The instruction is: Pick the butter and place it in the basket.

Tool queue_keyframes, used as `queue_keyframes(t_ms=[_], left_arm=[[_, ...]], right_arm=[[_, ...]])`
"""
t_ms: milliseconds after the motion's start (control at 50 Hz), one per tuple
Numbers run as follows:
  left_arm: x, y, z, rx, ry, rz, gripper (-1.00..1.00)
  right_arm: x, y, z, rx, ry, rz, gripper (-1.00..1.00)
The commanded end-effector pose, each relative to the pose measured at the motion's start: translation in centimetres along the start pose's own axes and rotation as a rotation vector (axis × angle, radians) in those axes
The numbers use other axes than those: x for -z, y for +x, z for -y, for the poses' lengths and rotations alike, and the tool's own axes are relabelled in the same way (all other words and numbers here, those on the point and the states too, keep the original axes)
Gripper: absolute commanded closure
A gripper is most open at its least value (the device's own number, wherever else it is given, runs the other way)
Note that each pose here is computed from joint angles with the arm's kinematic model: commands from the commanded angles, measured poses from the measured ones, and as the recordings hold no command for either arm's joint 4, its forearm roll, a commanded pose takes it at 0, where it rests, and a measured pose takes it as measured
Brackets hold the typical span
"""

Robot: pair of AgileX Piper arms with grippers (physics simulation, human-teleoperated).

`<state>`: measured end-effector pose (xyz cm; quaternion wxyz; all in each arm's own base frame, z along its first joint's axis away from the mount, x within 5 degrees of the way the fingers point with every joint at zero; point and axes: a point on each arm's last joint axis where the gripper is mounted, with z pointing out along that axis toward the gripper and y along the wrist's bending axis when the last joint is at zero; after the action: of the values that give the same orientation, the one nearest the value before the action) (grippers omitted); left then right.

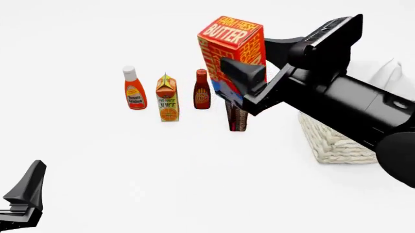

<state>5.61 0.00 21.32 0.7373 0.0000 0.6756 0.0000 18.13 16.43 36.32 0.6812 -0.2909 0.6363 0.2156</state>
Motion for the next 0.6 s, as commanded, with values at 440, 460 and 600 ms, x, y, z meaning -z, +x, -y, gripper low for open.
queue_keyframes(t_ms=[440, 460, 600], left_arm=[[0.0, 0.0, 0.0, 0.0, 0.0, 0.0, -1.0], [0.0, 0.0, 0.0, 0.0, 0.0, 0.0, -1.0], [0.0, 0.0, 0.0, 0.0, 0.0, 0.0, -1.0]], right_arm=[[2.6, -1.7, 2.9, -0.106, 0.134, 0.187, 1.0], [2.6, -1.7, 3.1, -0.106, 0.139, 0.189, 1.0], [3.1, -2.2, 3.6, -0.107, 0.166, 0.204, 1.0]])
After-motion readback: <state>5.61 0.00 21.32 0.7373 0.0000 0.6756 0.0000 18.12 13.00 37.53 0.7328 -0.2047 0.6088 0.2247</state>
